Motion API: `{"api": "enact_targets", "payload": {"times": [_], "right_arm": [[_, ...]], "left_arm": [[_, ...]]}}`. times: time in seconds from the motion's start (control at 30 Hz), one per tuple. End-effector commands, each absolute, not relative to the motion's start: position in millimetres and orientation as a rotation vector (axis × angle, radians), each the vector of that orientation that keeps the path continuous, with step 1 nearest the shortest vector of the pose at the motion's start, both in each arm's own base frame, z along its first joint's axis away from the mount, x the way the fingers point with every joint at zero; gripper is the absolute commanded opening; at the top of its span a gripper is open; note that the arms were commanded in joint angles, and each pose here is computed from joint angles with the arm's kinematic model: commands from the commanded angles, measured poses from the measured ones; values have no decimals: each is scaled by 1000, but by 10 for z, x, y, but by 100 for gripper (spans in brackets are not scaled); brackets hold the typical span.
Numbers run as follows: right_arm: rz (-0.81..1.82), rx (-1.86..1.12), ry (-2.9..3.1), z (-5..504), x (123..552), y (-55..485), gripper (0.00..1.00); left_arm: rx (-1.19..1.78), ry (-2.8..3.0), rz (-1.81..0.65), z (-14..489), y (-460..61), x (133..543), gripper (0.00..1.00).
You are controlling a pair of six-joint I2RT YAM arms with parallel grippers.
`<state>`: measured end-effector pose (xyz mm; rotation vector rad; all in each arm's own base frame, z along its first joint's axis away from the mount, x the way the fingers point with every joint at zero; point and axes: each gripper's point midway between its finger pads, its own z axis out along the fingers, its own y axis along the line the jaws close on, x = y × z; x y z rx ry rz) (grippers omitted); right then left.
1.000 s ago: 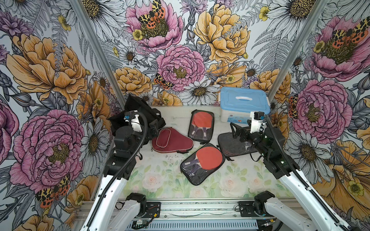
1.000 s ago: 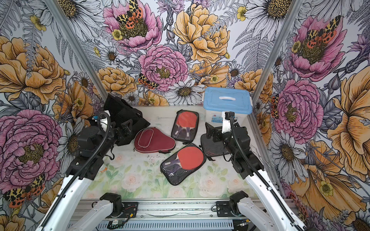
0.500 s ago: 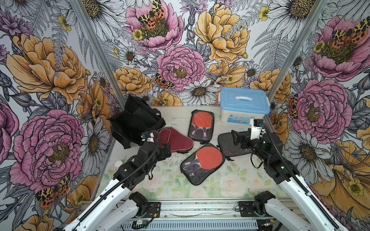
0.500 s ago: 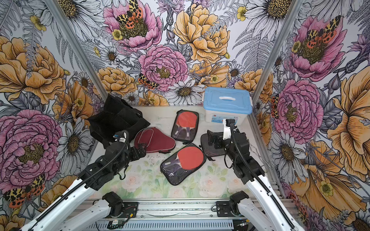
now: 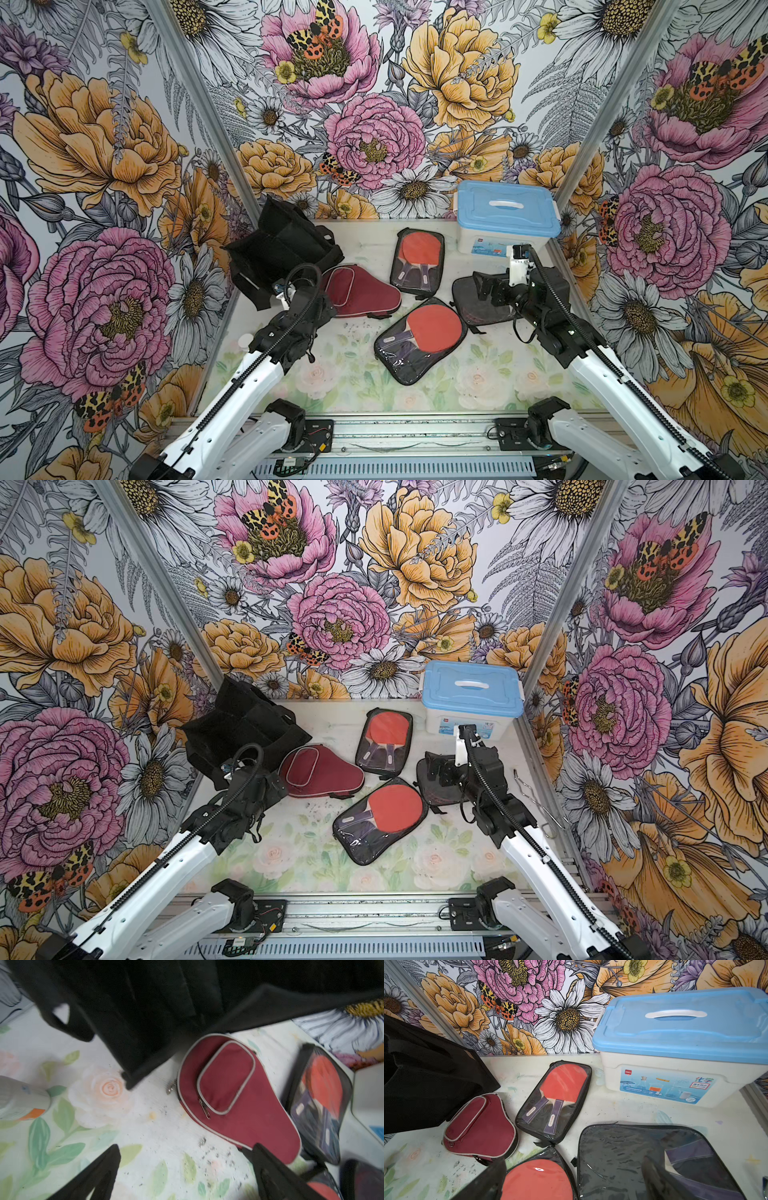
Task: Remove the ping pong set from the canvas bag
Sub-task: Reset both arms
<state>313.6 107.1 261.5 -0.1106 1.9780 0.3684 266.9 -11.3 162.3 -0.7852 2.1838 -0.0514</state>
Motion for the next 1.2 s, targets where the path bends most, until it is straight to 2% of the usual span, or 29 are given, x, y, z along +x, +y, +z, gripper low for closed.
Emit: {"api": "enact_targets", "payload": {"times": [0.0, 0.13, 0.37, 0.73, 0.9, 1.07, 1.17], "right_arm": [[390, -135, 1911, 2870, 3201, 1113, 99], [401, -144, 1911, 2875, 3248, 1139, 99], [420, -155, 1906, 2852, 3258, 1167, 99], [420, -162, 1911, 2810, 3269, 1168, 99], [393, -148, 1931, 2720, 3295, 1116, 99], [366, -132, 1938, 2622, 3322, 1046, 99], [349, -114, 1939, 2577, 3346, 993, 99]], "left_arm": [[-712, 2121, -86, 1803, -73, 2942, 98], [-656, 1990, -161, 2122, -43, 3351, 97], [-538, 1854, -138, 2740, 27, 4010, 96], [-461, 1753, -191, 3293, 117, 4852, 95], [-434, 1730, -214, 3405, 190, 4798, 97], [-365, 1698, -260, 3475, 215, 4383, 99], [-361, 1718, -252, 3333, 224, 4107, 99]]}}
